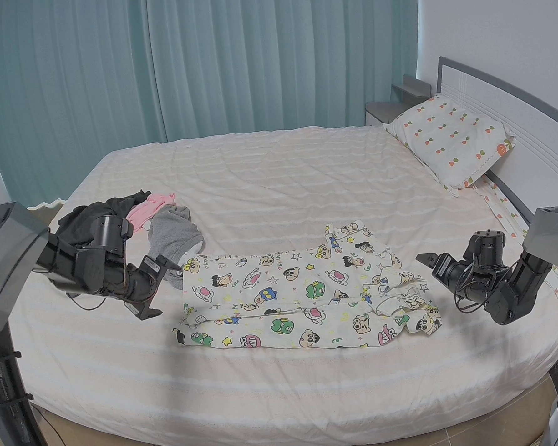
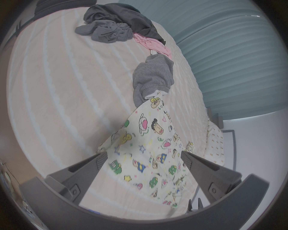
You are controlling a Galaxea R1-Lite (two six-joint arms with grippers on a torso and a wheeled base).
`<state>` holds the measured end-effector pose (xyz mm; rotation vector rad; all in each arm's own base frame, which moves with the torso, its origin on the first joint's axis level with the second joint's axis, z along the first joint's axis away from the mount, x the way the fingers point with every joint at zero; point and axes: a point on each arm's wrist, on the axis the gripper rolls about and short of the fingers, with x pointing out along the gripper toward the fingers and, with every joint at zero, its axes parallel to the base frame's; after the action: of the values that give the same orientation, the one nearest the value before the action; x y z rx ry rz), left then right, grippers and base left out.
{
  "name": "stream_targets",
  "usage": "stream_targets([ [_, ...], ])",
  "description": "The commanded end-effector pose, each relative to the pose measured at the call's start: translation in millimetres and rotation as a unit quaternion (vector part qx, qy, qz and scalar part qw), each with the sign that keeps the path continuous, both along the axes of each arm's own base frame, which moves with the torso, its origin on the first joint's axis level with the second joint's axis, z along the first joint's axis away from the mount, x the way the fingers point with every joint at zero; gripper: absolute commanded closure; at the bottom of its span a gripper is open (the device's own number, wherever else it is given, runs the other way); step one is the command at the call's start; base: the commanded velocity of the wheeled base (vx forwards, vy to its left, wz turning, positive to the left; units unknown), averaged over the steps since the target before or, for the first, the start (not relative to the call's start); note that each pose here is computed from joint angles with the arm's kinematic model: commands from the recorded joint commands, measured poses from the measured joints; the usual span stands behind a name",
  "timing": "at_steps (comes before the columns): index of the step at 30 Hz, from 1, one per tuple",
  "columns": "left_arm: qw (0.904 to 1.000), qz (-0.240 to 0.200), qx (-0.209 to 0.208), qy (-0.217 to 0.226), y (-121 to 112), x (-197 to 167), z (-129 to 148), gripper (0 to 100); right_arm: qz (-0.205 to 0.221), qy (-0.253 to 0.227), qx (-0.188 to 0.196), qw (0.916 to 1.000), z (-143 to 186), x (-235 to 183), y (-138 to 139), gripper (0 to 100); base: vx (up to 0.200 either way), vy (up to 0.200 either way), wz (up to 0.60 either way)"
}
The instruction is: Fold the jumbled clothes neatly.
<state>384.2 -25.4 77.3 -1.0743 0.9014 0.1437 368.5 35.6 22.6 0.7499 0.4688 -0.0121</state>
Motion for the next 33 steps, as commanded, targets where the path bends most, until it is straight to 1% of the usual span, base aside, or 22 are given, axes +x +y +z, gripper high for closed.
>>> stream_targets([
  [1,0.9947,-0.023,-0.07,-0.072,5.6,-90.1,8.8,0,0.008,0.03,0.118,0.9926,21.7,-43.2,44.6,0,0.0,0.0,0.0],
  [4,0.9906,0.0,-0.108,-0.084,2.4,-98.5,3.9,0,0.03,0.038,0.116,0.9921,15.5,-42.9,60.2,0,0.0,0.0,0.0],
  [5,0.9906,0.0,-0.108,-0.084,2.4,-98.5,3.9,0,0.03,0.038,0.116,0.9921,15.5,-42.9,60.2,0,0.0,0.0,0.0],
  [6,0.9883,-0.006,-0.117,-0.098,-5.4,-104.5,2.0,0,0.043,0.04,0.115,0.9916,15.7,-42.7,69.5,0,0.0,0.0,0.0],
  [8,0.9881,-0.007,-0.115,-0.102,-7.8,-108.8,0.9,0,0.043,0.047,0.112,0.9916,11.5,-43.8,70.7,0,0.0,0.0,0.0],
  [10,0.9899,-0.004,-0.108,-0.091,-11.1,-123.8,-8.1,0,0.041,0.068,0.105,0.9913,-4.3,-43.7,72.8,0,0.0,0.0,0.0],
  [12,0.9903,-0.005,-0.109,-0.086,-12.2,-128.5,-13.3,0,0.034,0.086,0.093,0.9913,-18.8,-45.2,70.0,0,0.0,0.0,0.0],
  [14,0.9904,-0.005,-0.11,-0.084,-12.1,-129.5,-15.0,0,0.026,0.102,0.066,0.9923,-26.2,-53.2,58.6,0,0.0,0.0,0.0],
  [15,0.9904,-0.005,-0.11,-0.084,-12.1,-129.5,-15.0,0,0.026,0.102,0.066,0.9923,-26.2,-53.2,58.6,0,0.0,0.0,0.0],
  [16,0.9909,-0.003,-0.107,-0.081,-11.3,-129.0,-17.3,0,0.033,0.094,0.015,0.9949,-28.1,-58.1,42.3,0,0.0,0.0,0.0],
  [18,0.9914,-0.004,-0.109,-0.073,-11.7,-127.1,-21.8,0,0.05,0.077,-0.031,0.9953,-29.6,-62.8,31.9,0,0.0,0.0,0.0],
  [19,0.9918,-0.005,-0.108,-0.069,-12.2,-126.2,-25.0,0,0.056,0.071,-0.046,0.9949,-31.9,-65.8,27.0,0,0.0,0.0,0.0],
  [22,0.9919,-0.006,-0.108,-0.068,-13.1,-125.4,-26.8,0,0.06,0.065,-0.051,0.9948,-33.2,-66.3,23.3,0,0.0,0.0,0.0],
  [23,0.9912,-0.009,-0.108,-0.075,-14.1,-123.3,-32.4,0,0.089,0.033,-0.06,0.9937,-36.3,-61.7,12.4,0,0.0,0.0,0.0],
  [24,0.9912,-0.01,-0.107,-0.078,-14.2,-122.8,-35.3,0,0.102,0.022,-0.073,0.9918,-36.0,-59.0,9.0,0,0.0,0.0,0.0],
  [25,0.9907,-0.011,-0.107,-0.083,-14.0,-120.9,-38.5,0,0.118,0.017,-0.095,0.9884,-36.7,-57.0,2.1,0,0.0,0.0,0.0],
  [26,0.9903,-0.011,-0.107,-0.088,-14.1,-119.7,-39.8,0,0.128,0.013,-0.106,0.986,-37.1,-55.9,-1.2,0,0.0,0.0,0.0],
  [28,0.9891,-0.013,-0.106,-0.102,-15.4,-115.0,-44.2,0,0.159,0.018,-0.12,0.9799,-43.5,-54.4,-8.0,0,0.0,0.0,0.0],
  [29,0.9891,-0.013,-0.106,-0.102,-15.4,-115.0,-44.2,0,0.159,0.018,-0.12,0.9799,-43.5,-54.4,-8.0,0,0.0,0.0,0.0],
  [30,0.987,-0.018,-0.107,-0.118,-15.9,-112.0,-46.0,0,0.176,0.025,-0.125,0.976,-52.5,-51.1,-11.9,0,0.0,0.0,0.0],
  [32,0.9863,-0.019,-0.107,-0.125,-16.4,-111.0,-47.7,0,0.179,0.028,-0.13,0.9748,-59.1,-45.9,-14.9,0,0.0,0.0,0.0],
  [33,0.9861,-0.02,-0.107,-0.126,-17.2,-111.4,-49.3,0,0.181,0.033,-0.138,0.9732,-67.6,-41.5,-18.2,0,0.0,0.0,0.0],
])
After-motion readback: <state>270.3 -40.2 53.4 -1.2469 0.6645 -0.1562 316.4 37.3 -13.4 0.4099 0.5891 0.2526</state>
